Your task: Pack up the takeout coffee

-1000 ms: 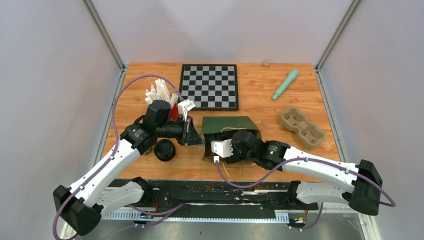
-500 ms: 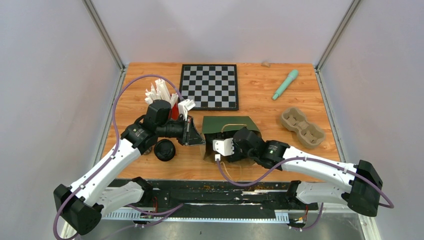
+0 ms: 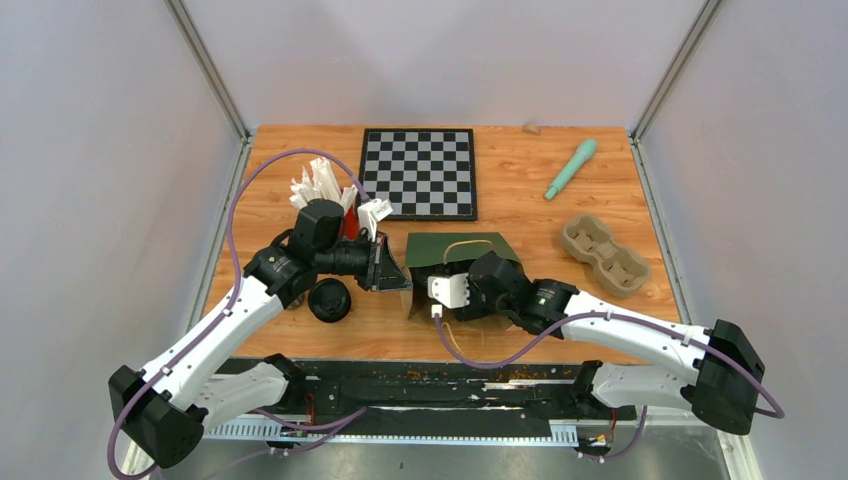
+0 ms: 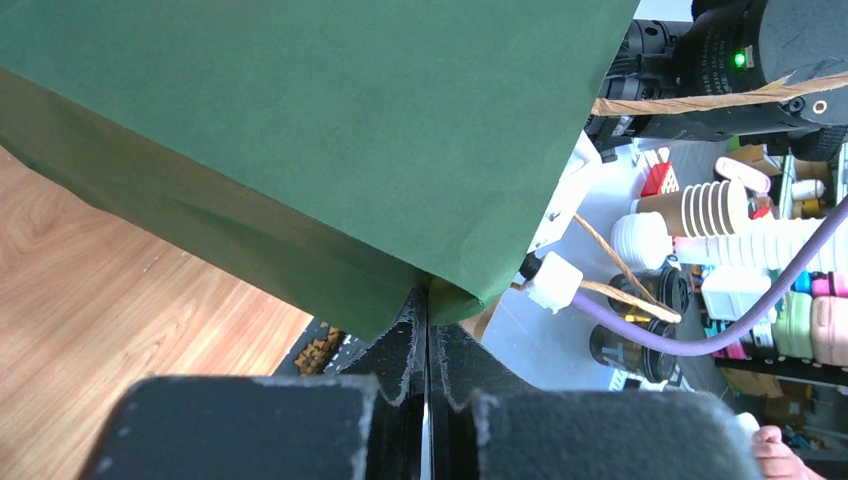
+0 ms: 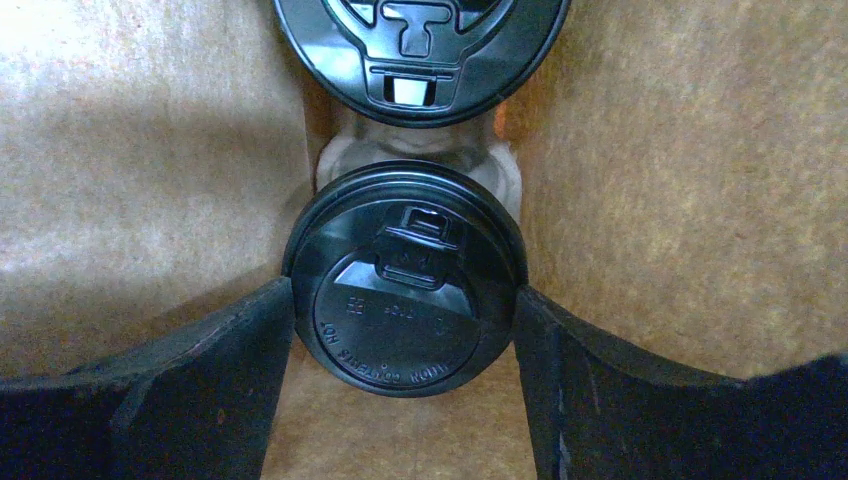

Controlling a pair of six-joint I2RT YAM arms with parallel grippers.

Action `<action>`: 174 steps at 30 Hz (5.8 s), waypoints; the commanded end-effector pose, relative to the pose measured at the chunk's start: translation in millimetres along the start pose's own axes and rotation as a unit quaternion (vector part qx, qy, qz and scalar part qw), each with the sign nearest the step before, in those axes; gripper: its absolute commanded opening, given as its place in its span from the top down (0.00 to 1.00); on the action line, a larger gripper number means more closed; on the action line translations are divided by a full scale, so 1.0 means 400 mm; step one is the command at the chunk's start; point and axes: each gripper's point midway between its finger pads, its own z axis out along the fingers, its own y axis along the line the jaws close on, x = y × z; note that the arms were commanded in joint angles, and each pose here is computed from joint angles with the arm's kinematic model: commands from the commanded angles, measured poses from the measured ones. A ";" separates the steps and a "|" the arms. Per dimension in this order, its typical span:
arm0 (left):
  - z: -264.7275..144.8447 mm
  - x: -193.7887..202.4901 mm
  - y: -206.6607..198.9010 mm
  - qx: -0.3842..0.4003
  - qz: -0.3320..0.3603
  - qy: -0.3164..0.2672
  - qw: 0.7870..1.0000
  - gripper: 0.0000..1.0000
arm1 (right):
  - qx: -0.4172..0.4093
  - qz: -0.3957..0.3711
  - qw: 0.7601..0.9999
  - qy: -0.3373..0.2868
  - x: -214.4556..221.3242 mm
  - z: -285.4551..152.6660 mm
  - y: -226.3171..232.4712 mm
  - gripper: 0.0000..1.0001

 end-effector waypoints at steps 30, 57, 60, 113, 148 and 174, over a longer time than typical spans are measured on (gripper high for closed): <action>0.009 -0.021 -0.016 0.015 0.007 -0.006 1.000 1.00 | -0.010 0.022 1.000 -0.005 0.027 0.030 0.021 0.24; 0.029 -0.056 -0.008 0.007 0.008 -0.007 1.000 1.00 | -0.007 0.003 0.999 -0.042 -0.034 -0.005 -0.041 0.13; 0.031 -0.058 -0.005 0.006 0.008 -0.006 1.000 1.00 | -0.003 0.006 0.999 -0.038 -0.032 -0.005 -0.045 0.13; 0.039 -0.058 -0.007 0.012 0.010 0.010 1.000 1.00 | -0.019 -0.010 0.997 -0.076 -0.053 0.001 -0.019 0.81; 0.039 -0.039 -0.012 0.019 0.020 0.024 0.999 1.00 | 0.074 0.088 0.993 0.027 0.093 0.051 -0.080 0.91; 0.038 -0.040 -0.013 0.017 0.021 0.023 0.999 1.00 | 0.089 0.116 0.989 0.004 0.082 0.022 -0.115 0.91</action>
